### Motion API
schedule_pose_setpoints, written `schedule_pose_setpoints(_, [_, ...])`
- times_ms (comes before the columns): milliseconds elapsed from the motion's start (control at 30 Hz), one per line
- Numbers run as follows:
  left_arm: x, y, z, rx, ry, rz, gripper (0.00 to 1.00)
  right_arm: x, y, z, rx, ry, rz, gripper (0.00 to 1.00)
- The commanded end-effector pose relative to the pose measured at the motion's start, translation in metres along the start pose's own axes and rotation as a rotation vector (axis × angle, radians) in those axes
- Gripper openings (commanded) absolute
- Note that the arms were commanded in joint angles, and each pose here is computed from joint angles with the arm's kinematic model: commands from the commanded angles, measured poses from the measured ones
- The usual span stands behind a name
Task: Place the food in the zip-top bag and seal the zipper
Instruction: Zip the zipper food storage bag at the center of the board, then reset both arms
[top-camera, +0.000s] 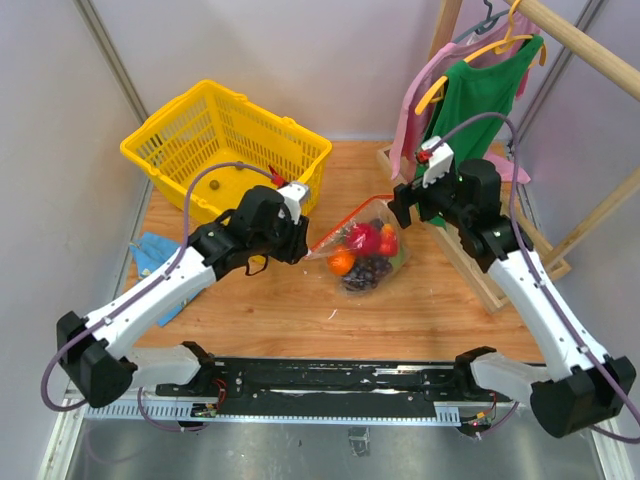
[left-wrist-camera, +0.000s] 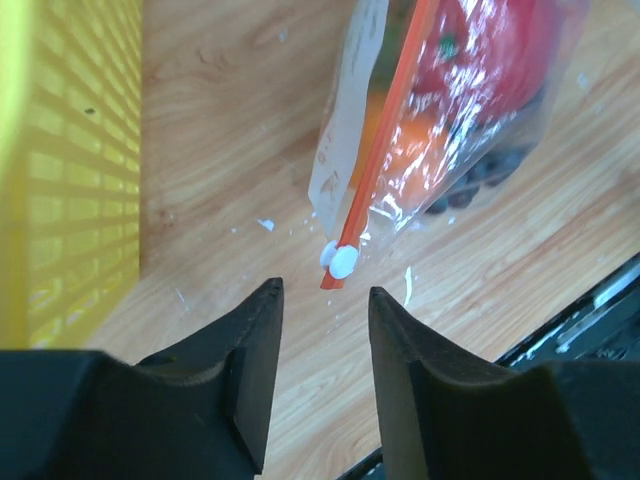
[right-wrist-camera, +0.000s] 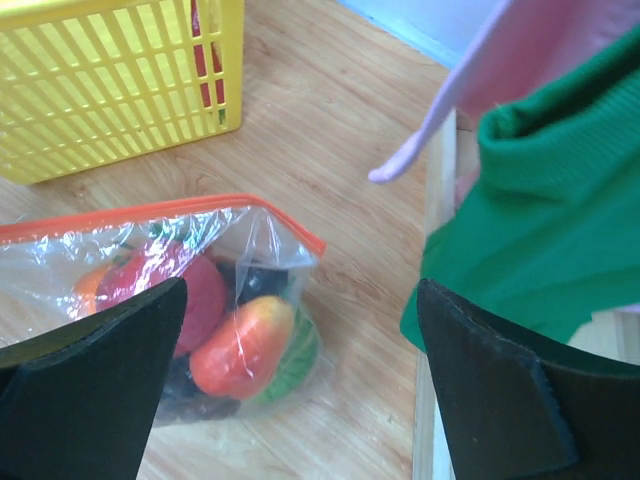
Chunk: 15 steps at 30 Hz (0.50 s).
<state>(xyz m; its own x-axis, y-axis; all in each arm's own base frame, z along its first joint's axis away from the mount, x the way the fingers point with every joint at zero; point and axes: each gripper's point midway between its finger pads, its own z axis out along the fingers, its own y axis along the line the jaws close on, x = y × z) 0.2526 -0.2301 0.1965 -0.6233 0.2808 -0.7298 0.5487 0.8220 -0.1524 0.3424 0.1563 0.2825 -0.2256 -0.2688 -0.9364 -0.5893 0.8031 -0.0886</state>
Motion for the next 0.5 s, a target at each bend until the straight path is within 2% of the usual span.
schedule_pose_setpoints(0, [-0.042,0.006,-0.029,-0.046,-0.201,-0.077,0.5,0.015,-0.014,-0.032,0.129,0.04,0.052,0.98])
schedule_pose_setpoints(133, [-0.055,0.014,-0.059,-0.089,-0.287,-0.123,0.71,0.032,-0.027,-0.058,0.27,0.056,0.112,0.98])
schedule_pose_setpoints(233, [-0.063,0.018,-0.084,-0.107,-0.363,-0.163,0.79,0.043,-0.039,-0.082,0.404,0.054,0.197,0.98])
schedule_pose_setpoints(367, [-0.059,0.035,-0.12,-0.165,-0.51,-0.259,0.97,0.058,-0.041,-0.107,0.477,0.058,0.216,0.98])
schedule_pose_setpoints(467, [-0.047,0.052,-0.154,-0.202,-0.668,-0.299,0.99,0.067,-0.042,-0.123,0.52,0.045,0.228,0.98])
